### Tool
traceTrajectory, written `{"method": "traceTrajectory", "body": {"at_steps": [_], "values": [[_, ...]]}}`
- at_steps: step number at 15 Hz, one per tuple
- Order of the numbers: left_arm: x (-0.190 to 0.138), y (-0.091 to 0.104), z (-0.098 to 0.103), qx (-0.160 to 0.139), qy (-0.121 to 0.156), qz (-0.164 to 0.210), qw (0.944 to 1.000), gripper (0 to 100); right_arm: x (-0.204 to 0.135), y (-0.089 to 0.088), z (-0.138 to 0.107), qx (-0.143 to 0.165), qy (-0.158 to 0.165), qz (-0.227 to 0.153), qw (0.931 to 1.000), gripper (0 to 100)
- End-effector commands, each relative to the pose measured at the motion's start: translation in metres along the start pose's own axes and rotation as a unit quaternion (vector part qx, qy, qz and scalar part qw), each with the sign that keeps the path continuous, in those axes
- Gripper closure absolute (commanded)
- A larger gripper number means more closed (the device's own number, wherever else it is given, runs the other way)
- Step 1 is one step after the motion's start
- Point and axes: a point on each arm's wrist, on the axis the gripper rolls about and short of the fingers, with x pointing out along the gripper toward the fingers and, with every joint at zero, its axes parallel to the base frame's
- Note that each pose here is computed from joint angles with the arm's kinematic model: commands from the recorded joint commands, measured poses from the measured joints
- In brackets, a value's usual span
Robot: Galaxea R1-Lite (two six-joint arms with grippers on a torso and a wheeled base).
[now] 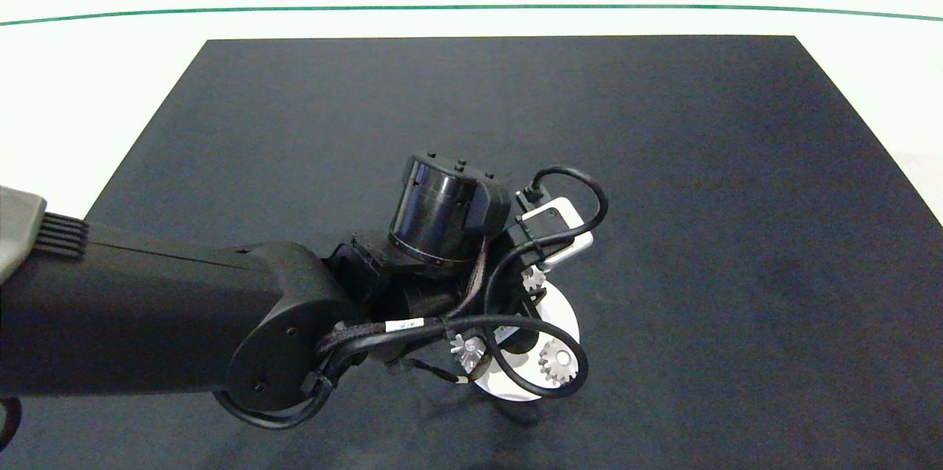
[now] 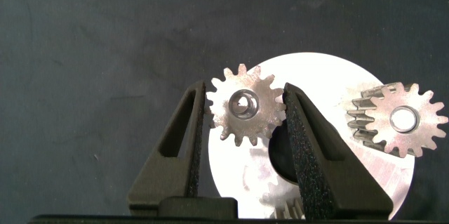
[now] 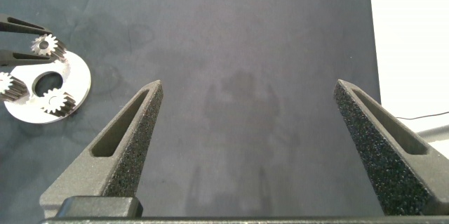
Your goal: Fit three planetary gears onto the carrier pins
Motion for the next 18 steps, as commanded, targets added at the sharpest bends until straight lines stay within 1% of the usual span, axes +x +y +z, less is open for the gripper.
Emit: {"method": "traceTrajectory", "body": {"at_steps": [1, 10, 11, 18], "values": [[0.0045, -0.0017, -0.0017, 0.002, 0.002, 0.0, 1.0, 100, -0.0001, -0.0001, -0.0003, -0.001, 0.001, -0.001, 1.0, 0], [0.0067, -0.0035, -0.0049, 0.002, 0.007, -0.002, 1.0, 100, -0.0004, -0.0002, -0.0003, 0.0, 0.0, -0.001, 1.0, 0], [0.0067, -0.0035, -0.0049, 0.002, 0.007, -0.002, 1.0, 0, -0.0004, -0.0002, -0.0003, 0.0, 0.0, -0.001, 1.0, 0], [0.0068, -0.0033, -0.0046, -0.002, 0.003, 0.0, 1.0, 0, -0.0001, -0.0001, -0.0003, -0.001, 0.001, -0.002, 1.0, 0]]}}
